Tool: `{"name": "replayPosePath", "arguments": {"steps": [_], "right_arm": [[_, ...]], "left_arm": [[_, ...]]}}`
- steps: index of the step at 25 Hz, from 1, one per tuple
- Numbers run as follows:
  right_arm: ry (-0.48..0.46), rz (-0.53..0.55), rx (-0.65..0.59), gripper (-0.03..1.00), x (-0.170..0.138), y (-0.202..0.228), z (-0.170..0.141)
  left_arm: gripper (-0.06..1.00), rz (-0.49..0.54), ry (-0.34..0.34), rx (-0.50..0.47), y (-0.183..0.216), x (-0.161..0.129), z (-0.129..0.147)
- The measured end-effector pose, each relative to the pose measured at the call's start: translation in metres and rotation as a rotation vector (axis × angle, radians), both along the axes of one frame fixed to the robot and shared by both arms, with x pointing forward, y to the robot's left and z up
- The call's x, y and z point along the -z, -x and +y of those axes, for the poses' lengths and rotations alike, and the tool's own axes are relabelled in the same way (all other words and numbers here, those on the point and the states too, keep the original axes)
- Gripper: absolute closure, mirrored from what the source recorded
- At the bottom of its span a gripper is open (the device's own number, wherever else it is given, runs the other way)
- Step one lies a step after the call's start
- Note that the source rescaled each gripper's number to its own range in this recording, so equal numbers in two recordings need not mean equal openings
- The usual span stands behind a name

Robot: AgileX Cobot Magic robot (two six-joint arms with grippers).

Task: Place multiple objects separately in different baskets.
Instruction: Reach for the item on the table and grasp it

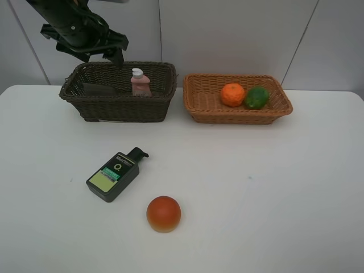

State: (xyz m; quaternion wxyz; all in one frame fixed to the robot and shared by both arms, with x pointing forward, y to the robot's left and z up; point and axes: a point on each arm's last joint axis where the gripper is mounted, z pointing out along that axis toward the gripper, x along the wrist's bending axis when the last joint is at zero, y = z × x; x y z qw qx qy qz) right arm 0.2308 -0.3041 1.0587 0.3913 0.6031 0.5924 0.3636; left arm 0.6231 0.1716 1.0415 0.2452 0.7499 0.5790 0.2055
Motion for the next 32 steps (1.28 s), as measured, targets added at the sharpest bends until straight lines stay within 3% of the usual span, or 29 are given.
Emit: {"name": "replayPosePath", "arguments": {"steps": [6,17,23,32], "right_arm": [[0.0,0.0,0.0,0.01,0.0,0.0,0.0],[0.0,0.0,0.0,0.01,0.0,0.0,0.0],[0.0,0.0,0.0,0.01,0.0,0.0,0.0],[0.0,0.0,0.0,0.01,0.0,0.0,0.0]], "left_arm": [[-0.01,0.083,-0.034,0.063,0.029,0.01,-0.017],[-0.01,0.224,-0.108,0.162,0.093,0.045,-0.021],[-0.01,0.286,-0.155,0.205,0.111,0.076,-0.013],[-0.01,0.308,-0.145,0.208,0.118,0.09,-0.011]]}}
